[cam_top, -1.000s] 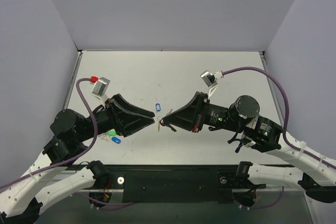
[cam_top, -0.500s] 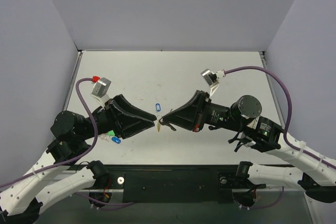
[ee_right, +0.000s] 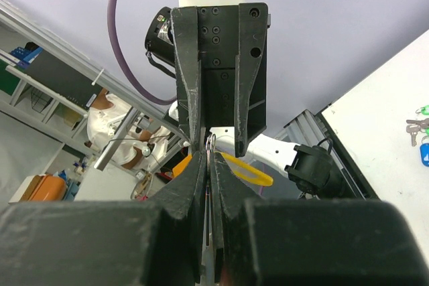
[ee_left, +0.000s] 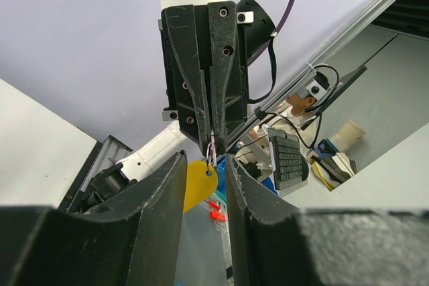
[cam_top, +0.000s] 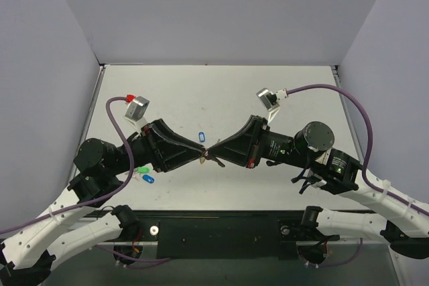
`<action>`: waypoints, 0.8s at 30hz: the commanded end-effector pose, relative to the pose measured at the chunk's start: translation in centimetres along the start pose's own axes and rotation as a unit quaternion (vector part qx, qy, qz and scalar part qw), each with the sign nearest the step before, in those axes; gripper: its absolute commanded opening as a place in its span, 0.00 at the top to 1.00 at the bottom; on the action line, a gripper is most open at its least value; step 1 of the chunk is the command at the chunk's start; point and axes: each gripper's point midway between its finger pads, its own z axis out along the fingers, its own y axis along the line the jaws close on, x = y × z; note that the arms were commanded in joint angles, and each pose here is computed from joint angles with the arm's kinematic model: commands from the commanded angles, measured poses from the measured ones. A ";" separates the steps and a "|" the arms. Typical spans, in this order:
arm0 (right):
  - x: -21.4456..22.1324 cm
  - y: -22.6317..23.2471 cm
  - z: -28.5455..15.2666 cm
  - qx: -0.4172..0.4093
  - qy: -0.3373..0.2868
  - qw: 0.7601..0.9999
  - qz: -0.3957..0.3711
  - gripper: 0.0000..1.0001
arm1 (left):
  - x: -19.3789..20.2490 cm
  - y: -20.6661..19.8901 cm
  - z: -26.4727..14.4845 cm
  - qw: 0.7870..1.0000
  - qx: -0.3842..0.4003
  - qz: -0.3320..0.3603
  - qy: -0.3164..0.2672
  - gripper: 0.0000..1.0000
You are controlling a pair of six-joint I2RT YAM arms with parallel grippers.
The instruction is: Remove the keys from the keyring
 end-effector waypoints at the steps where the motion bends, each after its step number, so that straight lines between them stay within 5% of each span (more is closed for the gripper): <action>1: -1.2 1.9 0.1 -0.036 -0.022 0.999 -0.012 1.00 | -0.4 -1.8 0.2 0.999 0.035 0.013 -0.004 0.64; 6: -1.3 1.6 0.1 -0.027 -0.025 0.999 -0.014 1.00 | -0.1 -1.7 0.4 0.999 0.035 0.011 0.001 0.73; 12: -1.2 1.4 0.2 -0.023 -0.024 0.999 -0.014 1.00 | 0.1 -1.4 0.5 0.999 0.032 0.010 0.002 1.00; 17: -1.5 0.5 0.2 -0.001 -0.035 0.999 -0.009 1.00 | -0.5 -0.9 0.6 1.000 0.017 0.006 -0.024 1.00; 24: -2.6 -1.1 0.2 0.030 -0.081 0.996 0.005 0.80 | -2.3 0.0 0.1 0.996 -0.002 -0.004 -0.093 1.00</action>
